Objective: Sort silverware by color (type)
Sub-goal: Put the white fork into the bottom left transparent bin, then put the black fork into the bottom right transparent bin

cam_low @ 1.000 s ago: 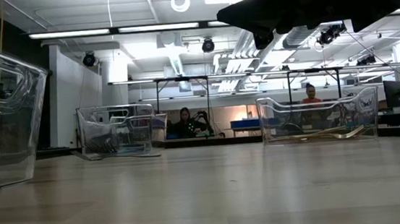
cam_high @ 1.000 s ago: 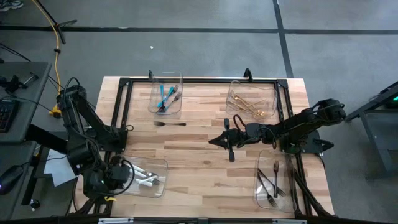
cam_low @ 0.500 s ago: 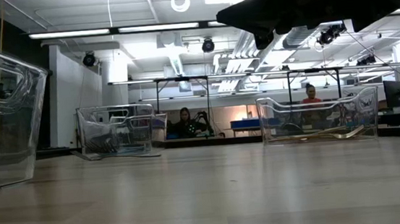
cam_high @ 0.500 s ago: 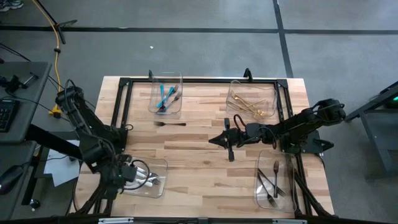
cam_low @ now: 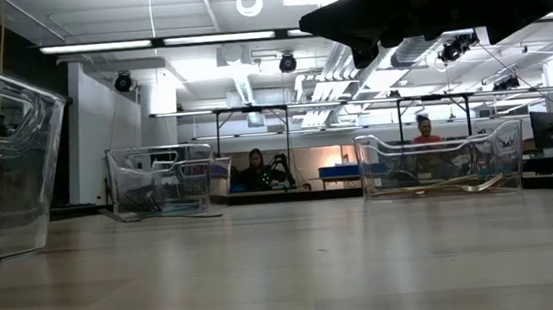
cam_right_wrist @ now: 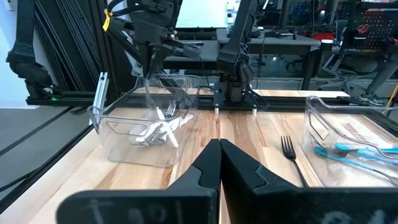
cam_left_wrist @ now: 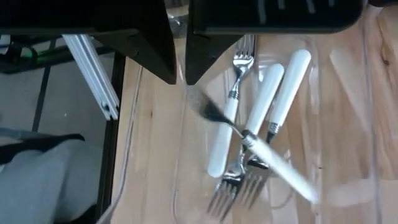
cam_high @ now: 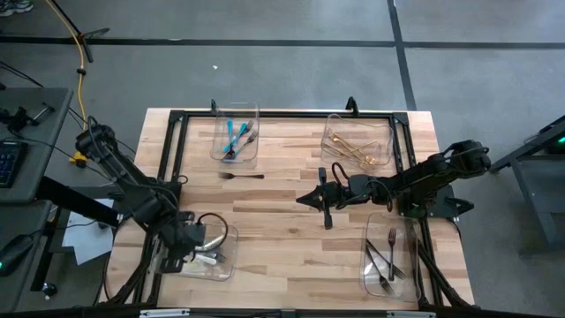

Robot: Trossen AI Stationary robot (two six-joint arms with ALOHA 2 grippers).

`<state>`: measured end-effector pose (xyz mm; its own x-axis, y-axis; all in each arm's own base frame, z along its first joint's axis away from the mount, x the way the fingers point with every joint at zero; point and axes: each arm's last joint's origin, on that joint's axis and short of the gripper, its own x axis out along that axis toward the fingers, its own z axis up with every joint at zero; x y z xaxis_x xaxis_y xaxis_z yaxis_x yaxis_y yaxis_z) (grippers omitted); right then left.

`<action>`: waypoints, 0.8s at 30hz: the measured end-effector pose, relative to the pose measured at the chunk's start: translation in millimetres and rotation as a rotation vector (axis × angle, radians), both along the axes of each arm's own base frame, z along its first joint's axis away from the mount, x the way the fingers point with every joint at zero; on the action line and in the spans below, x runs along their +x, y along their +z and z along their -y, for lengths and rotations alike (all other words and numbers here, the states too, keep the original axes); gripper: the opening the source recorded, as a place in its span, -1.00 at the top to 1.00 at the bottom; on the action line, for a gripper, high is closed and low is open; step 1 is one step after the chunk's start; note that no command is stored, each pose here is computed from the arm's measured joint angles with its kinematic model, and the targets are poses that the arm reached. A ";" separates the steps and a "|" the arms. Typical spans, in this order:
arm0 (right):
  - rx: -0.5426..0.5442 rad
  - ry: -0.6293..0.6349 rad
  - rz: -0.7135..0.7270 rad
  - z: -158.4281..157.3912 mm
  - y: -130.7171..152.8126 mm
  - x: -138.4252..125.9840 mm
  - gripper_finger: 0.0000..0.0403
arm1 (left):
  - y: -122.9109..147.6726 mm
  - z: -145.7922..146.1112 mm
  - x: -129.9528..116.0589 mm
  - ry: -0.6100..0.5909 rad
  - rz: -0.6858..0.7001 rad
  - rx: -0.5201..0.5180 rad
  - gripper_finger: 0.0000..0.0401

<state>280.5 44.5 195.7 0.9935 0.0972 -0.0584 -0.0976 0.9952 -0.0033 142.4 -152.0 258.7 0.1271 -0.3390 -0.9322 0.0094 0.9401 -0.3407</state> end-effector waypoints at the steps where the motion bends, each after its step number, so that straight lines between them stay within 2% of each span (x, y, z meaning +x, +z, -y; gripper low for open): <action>1: 0.000 0.000 0.000 0.0 0.0 0.0 1.00 | 0.0 -1.2 1.2 0.008 0.000 0.000 0.84; 9: 0.000 0.000 0.000 0.0 0.0 0.0 1.00 | 1.3 -8.7 8.7 0.102 -0.022 -0.012 0.46; 14: 0.000 0.000 0.000 0.0 0.0 0.0 1.00 | 23.4 -21.9 24.0 0.079 0.100 0.030 0.22; 19: 0.001 0.001 0.005 0.0 0.5 0.0 1.00 | 48.9 -50.3 47.1 0.087 0.343 0.244 0.14; 22: 0.001 0.001 0.006 0.0 0.6 0.0 1.00 | 50.9 -75.0 63.7 0.178 0.438 0.435 0.16; 24: 0.001 0.001 0.006 0.0 0.6 0.0 1.00 | 46.0 -91.2 76.7 0.298 0.474 0.543 0.21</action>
<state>280.6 44.6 196.3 0.9938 0.0984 -0.0523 -0.0987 0.9951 -0.0032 219.0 -60.8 304.7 0.5678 0.2604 -0.7809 -0.2401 0.9598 0.1454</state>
